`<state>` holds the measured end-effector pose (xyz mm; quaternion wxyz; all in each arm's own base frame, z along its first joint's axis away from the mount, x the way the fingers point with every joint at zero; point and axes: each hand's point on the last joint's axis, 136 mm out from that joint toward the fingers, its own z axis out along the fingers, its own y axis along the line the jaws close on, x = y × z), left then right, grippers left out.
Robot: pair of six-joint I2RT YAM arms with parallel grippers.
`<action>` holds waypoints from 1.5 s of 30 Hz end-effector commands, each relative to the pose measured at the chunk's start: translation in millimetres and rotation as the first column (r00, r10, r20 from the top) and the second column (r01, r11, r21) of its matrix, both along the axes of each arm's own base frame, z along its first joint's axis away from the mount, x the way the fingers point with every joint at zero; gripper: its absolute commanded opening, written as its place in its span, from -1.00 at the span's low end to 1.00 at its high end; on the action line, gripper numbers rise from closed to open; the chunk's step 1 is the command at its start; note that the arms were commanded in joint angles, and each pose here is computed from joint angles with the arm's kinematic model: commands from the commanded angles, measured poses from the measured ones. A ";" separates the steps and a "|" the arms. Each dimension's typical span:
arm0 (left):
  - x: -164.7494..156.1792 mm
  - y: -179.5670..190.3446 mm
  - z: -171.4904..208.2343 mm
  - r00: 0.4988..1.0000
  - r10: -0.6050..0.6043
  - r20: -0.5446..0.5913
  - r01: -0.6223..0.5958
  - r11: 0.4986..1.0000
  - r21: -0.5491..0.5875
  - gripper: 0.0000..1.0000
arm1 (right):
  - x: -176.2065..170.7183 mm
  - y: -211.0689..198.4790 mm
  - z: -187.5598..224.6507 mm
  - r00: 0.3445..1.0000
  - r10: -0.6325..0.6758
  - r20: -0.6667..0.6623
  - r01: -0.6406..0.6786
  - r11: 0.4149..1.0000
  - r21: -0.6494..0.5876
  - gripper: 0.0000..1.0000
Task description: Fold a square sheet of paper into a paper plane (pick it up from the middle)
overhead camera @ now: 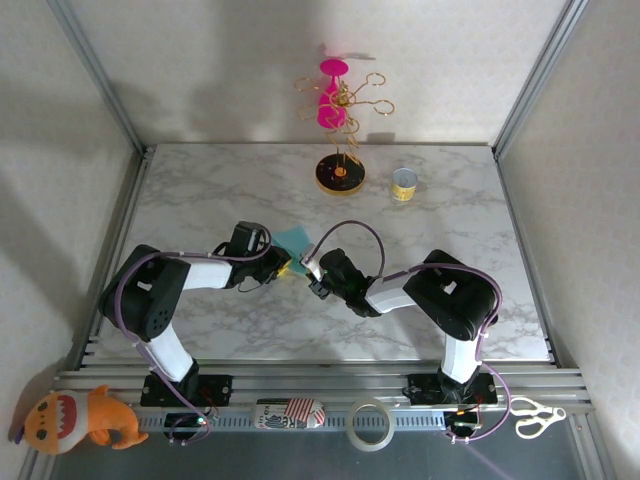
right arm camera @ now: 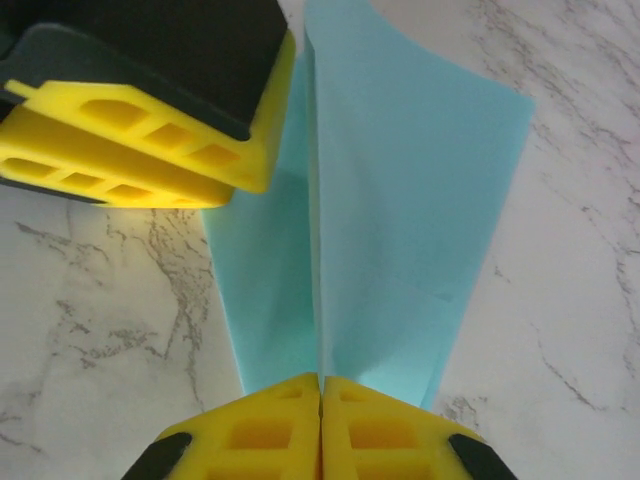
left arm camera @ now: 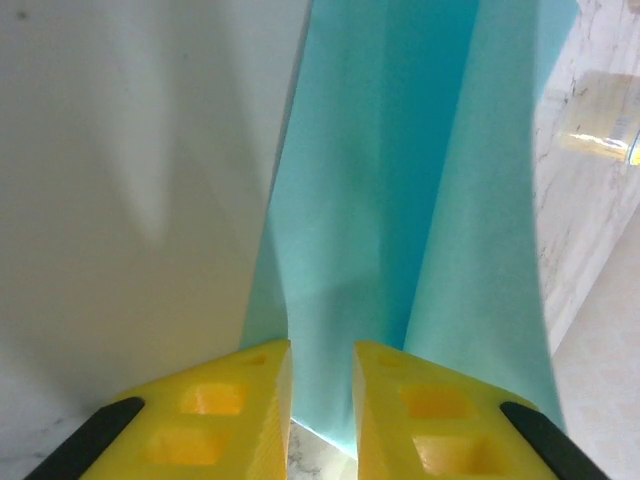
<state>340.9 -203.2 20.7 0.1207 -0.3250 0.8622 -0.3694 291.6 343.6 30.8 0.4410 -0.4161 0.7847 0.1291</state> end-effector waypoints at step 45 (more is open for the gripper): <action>-2.7 -0.7 -12.0 0.998 -0.052 -0.029 0.054 0.996 0.068 -0.52 | 11.0 -0.7 0.0 0.999 -0.045 -0.004 0.045 0.999 -0.019 -0.57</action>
